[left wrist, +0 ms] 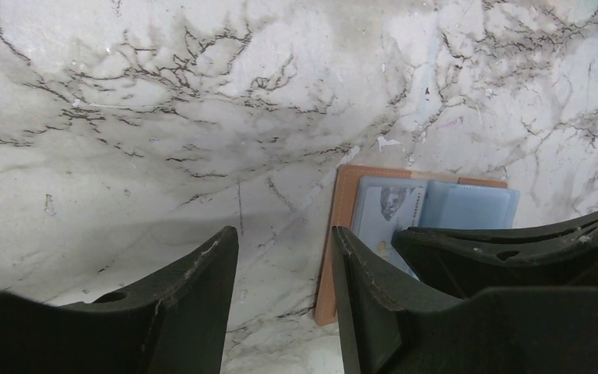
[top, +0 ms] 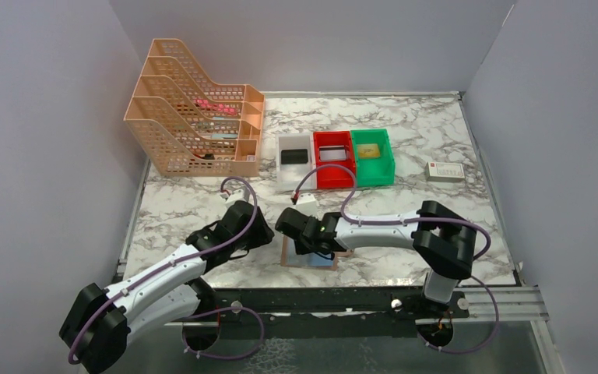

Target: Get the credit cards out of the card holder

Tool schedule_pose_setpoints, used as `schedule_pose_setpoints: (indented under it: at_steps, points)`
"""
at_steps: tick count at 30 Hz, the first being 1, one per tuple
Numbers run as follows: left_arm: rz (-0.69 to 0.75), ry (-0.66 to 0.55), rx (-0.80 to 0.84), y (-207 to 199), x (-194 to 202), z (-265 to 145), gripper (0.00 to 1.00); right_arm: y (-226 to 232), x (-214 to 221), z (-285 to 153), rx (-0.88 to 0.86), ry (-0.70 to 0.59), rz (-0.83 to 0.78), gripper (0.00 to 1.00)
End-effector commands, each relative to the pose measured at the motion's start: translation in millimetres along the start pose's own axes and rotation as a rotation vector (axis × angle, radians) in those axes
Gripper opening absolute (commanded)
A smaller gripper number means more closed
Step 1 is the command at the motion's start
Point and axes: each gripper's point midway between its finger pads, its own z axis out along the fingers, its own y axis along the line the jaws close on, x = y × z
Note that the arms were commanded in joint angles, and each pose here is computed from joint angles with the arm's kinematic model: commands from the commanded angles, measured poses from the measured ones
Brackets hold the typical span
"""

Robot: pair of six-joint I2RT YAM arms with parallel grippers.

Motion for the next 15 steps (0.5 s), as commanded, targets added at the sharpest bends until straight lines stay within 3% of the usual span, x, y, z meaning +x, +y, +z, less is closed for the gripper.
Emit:
schedule_pose_setpoints:
  at_steps: [1,2,9,11,15]
  points:
    - [0.012,-0.003,0.043,-7.9,-2.2,-0.6,0.51,-19.6,16.4,0.6,0.024,0.027,-0.059,0.01]
    - [0.011,-0.009,0.042,-7.9,-3.7,-0.9,0.51,-17.1,10.9,-4.3,0.007,0.01,-0.062,0.02]
    - [-0.002,-0.056,-0.003,-0.1,-12.6,-4.1,0.57,7.2,-15.3,-19.6,-0.101,-0.035,-0.225,0.51]
    - [-0.005,-0.044,0.001,0.3,-9.7,-5.8,0.57,12.7,-19.0,-17.4,-0.167,-0.027,-0.303,0.57]
    - [-0.003,0.022,0.093,-9.4,7.0,-10.5,0.55,17.9,-33.0,-19.2,-0.351,-0.002,-0.323,0.59]
